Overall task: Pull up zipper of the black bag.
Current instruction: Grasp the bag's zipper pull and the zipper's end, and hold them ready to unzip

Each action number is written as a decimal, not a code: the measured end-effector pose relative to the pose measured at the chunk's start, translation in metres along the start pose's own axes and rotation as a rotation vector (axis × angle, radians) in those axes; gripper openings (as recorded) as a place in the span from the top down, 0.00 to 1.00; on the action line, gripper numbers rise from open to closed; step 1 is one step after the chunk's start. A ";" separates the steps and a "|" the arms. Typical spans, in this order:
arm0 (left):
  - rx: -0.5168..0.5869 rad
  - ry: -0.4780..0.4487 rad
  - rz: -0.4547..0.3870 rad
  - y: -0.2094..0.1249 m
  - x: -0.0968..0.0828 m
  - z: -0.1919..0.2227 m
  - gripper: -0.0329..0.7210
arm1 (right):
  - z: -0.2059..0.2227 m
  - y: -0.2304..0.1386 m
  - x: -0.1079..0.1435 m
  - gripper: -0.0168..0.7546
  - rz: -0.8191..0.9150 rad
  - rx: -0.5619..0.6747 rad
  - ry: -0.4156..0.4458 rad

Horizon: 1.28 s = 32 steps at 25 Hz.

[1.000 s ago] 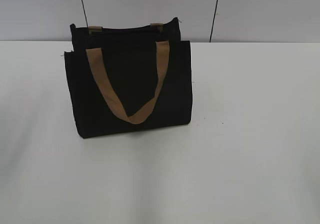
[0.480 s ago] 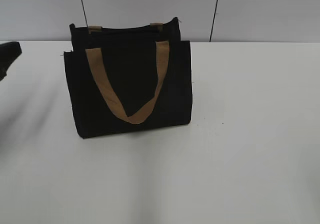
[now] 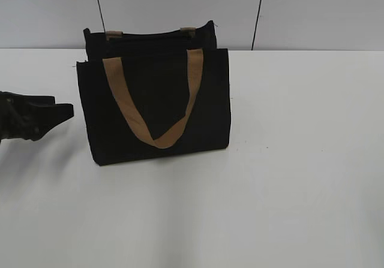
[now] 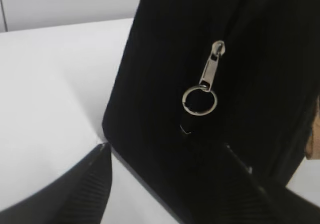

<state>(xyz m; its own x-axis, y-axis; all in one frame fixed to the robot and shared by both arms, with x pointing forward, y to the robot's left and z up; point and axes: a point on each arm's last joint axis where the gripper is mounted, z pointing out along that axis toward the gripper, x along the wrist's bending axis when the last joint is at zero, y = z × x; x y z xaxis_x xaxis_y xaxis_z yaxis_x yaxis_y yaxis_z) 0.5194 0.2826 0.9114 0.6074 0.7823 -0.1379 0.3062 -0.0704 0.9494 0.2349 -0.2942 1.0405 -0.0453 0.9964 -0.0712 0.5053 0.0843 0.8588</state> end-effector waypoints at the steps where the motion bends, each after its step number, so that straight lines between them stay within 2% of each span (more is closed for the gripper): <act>1: 0.006 -0.023 -0.015 -0.001 0.003 0.005 0.30 | 0.000 0.000 0.000 0.37 0.000 0.000 0.000; 3: 0.018 -0.050 -0.053 -0.005 0.009 0.013 0.30 | 0.000 0.000 0.000 0.37 0.000 0.000 0.000; 6: 0.038 -0.094 -0.055 -0.011 0.015 0.028 0.30 | 0.000 0.000 0.000 0.37 0.000 0.000 0.000; 11: 0.081 -0.190 -0.038 -0.024 0.012 0.054 0.30 | 0.000 0.000 0.000 0.37 0.000 0.000 0.000; 19: 0.071 -0.245 -0.001 -0.025 0.010 0.082 0.32 | 0.000 0.000 0.000 0.37 0.000 0.000 0.000; 27: 0.057 -0.264 0.025 -0.020 0.012 0.088 0.51 | 0.000 0.000 0.000 0.37 0.000 0.000 0.000; 30: 0.052 -0.272 0.025 -0.020 0.011 0.089 0.62 | 0.000 0.000 0.000 0.37 0.000 0.000 0.000; 32: 0.046 -0.277 0.025 -0.019 0.010 0.089 0.74 | 0.000 0.000 0.000 0.37 0.000 0.000 0.000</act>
<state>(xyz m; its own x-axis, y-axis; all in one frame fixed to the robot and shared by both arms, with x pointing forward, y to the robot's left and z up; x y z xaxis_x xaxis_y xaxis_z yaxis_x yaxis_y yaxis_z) 0.5845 0.2364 0.8667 0.7906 0.5812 -0.1928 0.3178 -0.1204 0.9405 0.2349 -0.2942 1.0405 -0.0453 0.9964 -0.0712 0.5053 0.0843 0.8588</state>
